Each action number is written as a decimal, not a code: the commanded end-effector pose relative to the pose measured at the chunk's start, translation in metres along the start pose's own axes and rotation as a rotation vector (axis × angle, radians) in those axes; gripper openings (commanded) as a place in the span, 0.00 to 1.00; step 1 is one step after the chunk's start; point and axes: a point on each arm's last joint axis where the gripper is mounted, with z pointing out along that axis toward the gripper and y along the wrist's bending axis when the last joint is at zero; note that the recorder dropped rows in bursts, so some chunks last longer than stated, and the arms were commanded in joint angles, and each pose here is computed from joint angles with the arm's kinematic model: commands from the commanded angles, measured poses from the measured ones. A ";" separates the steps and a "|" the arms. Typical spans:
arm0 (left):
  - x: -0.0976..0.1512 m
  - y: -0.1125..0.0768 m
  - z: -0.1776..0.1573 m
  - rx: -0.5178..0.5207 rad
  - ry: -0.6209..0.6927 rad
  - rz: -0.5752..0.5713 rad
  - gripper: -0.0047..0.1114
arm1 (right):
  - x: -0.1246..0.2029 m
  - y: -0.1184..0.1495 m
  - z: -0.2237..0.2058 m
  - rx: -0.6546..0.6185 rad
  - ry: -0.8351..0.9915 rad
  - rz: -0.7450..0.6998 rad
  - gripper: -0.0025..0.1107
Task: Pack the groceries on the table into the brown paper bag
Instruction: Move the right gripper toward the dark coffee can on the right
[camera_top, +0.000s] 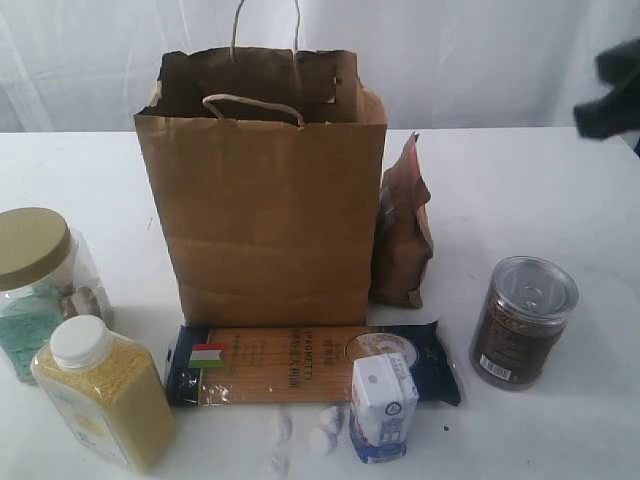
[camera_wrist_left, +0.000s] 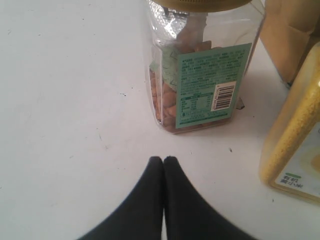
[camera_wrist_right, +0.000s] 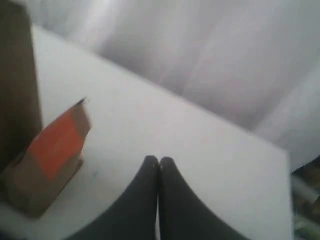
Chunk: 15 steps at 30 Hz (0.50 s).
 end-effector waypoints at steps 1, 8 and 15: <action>0.001 -0.001 0.000 0.011 0.002 0.000 0.04 | 0.019 0.009 0.014 -0.162 0.235 -0.039 0.02; 0.001 -0.001 0.000 0.011 0.002 0.000 0.04 | 0.040 -0.002 0.008 -0.098 0.456 -0.018 0.02; 0.001 -0.001 0.000 0.011 0.002 0.000 0.04 | 0.025 0.000 -0.005 -0.058 0.313 0.166 0.02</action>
